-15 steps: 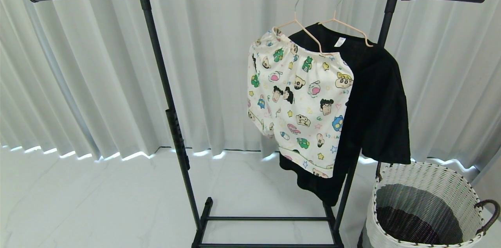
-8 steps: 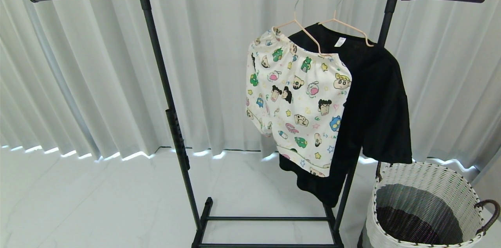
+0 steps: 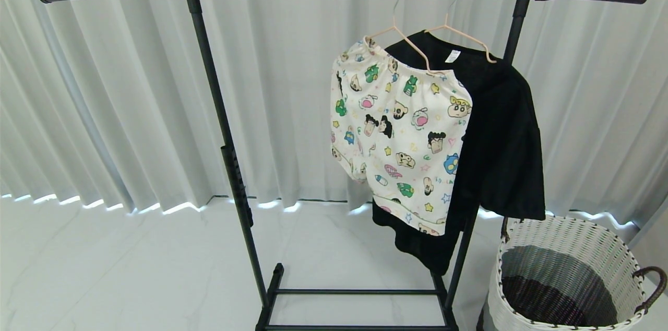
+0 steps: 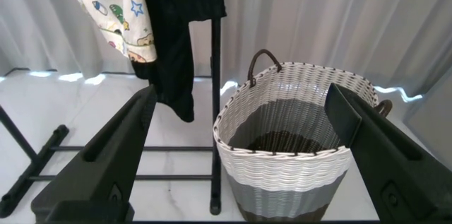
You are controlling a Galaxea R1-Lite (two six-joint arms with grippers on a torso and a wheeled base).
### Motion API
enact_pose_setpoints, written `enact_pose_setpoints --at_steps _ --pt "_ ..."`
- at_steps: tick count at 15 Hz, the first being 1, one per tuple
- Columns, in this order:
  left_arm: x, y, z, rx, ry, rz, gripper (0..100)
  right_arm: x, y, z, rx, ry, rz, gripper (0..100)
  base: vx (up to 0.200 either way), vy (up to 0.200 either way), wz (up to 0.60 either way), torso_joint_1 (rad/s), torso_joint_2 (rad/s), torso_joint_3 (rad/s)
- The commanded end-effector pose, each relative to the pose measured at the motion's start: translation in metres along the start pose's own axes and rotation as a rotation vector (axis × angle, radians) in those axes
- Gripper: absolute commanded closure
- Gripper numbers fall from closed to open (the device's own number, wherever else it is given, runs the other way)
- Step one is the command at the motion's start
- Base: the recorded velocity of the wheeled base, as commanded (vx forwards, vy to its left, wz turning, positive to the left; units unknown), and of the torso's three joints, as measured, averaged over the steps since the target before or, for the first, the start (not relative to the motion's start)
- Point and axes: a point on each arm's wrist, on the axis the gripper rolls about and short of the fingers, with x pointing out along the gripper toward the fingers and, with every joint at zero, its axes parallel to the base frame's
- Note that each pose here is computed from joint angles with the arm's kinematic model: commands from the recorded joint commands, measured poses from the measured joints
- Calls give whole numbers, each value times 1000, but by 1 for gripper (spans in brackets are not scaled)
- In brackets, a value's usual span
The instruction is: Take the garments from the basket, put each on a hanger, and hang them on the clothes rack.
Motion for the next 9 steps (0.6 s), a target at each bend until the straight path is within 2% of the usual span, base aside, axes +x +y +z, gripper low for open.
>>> enact_pose_setpoints --at_steps 1,3,9 --pt "1 0 0 -10 17 -5 0 0 0 0 0 -2 3 0 0 0 0 0 0 0" --pt "-1 0 0 -57 -12 8 0 0 0 1 1 -8 -2 0 0 0 0 0 0 0" --pt "-1 0 0 -56 -12 8 0 0 0 1 26 -8 0 0 0 0 0 0 0 0"
